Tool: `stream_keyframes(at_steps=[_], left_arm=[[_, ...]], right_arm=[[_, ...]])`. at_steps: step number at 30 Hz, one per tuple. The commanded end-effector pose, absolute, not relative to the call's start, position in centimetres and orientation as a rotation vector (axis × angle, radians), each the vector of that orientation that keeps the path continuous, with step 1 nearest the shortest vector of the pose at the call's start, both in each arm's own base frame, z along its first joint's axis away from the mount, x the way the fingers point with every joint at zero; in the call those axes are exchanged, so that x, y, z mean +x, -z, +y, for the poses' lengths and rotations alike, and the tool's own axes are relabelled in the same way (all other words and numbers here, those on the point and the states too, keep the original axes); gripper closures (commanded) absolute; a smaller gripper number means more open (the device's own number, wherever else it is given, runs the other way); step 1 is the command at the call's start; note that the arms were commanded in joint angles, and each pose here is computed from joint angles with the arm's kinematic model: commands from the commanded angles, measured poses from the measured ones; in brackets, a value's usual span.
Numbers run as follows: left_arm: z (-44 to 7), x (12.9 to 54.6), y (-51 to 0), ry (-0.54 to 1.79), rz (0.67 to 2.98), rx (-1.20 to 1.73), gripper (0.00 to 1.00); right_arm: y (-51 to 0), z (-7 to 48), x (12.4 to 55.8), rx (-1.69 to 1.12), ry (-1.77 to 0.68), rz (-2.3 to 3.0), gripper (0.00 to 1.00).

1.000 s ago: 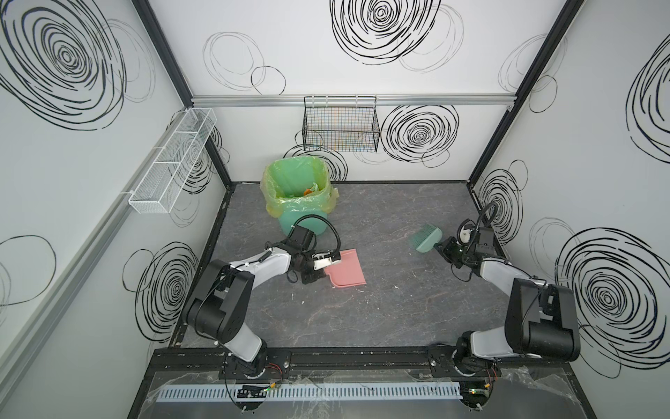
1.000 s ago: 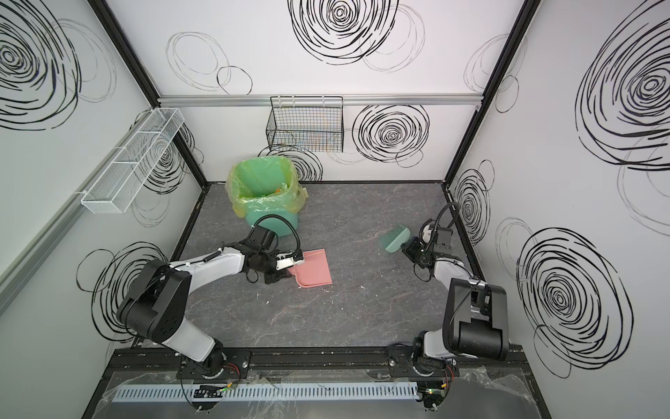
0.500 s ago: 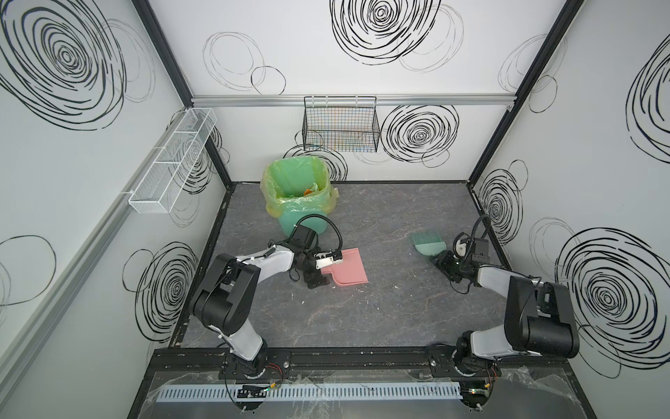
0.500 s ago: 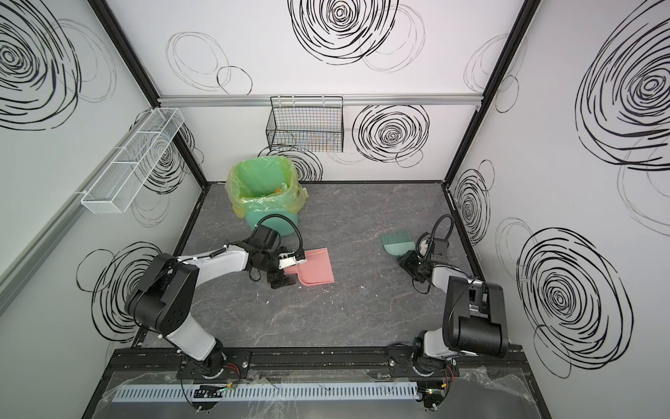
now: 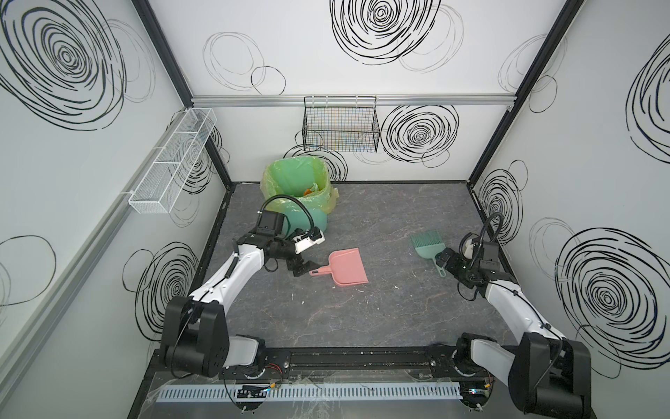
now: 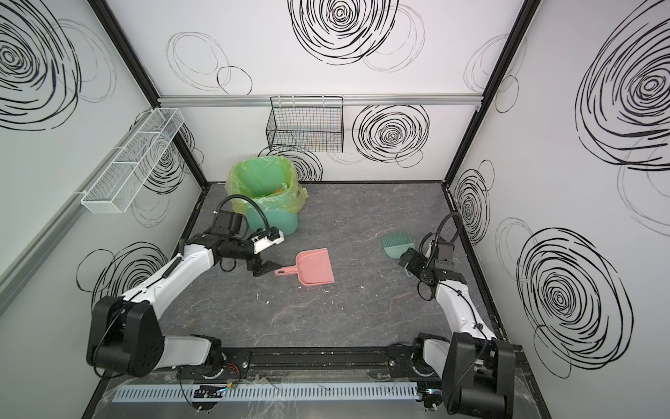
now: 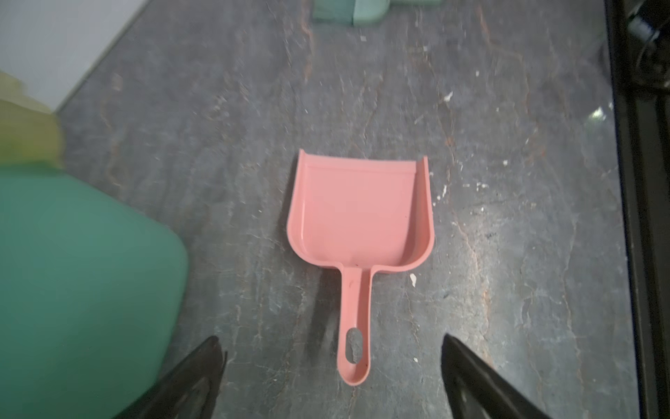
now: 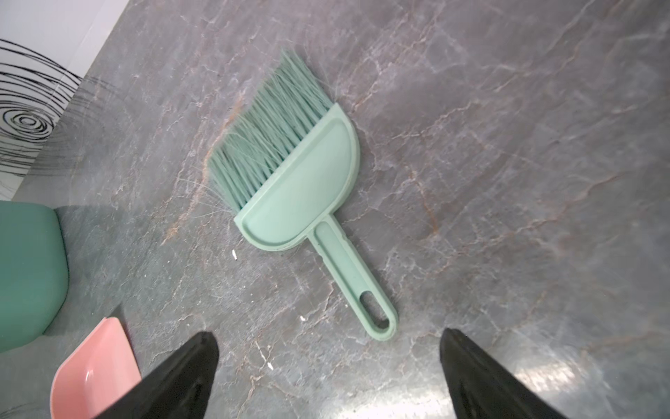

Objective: Sweep away the paper scraps from the table

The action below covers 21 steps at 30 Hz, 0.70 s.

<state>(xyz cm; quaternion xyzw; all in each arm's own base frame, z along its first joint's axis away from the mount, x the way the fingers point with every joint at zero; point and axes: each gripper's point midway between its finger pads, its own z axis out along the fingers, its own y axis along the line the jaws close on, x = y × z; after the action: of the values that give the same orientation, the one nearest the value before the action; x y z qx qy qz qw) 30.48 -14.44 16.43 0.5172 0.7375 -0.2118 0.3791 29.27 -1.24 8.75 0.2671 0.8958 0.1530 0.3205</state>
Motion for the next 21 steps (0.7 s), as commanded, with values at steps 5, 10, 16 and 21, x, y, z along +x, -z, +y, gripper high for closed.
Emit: stream_keyframes(at_steps=[5,10,16,21], left_arm=[[-9.4,34.7,-21.3,0.586,1.729,0.686,0.04],[-6.7,36.1,-18.3,0.322,1.656,0.457,0.04],[-3.6,35.9,-16.7,0.205,1.580,0.208,0.03],[-2.4,35.8,-15.7,0.143,1.557,0.119,0.03]], right_arm=[[-17.4,-5.9,33.1,0.623,-0.111,2.028,0.00],[-18.6,-8.2,34.7,0.584,0.026,1.869,0.00],[-15.0,-9.2,34.7,0.578,0.086,1.787,0.00],[-13.6,-9.4,34.0,0.574,0.114,1.712,0.00]])
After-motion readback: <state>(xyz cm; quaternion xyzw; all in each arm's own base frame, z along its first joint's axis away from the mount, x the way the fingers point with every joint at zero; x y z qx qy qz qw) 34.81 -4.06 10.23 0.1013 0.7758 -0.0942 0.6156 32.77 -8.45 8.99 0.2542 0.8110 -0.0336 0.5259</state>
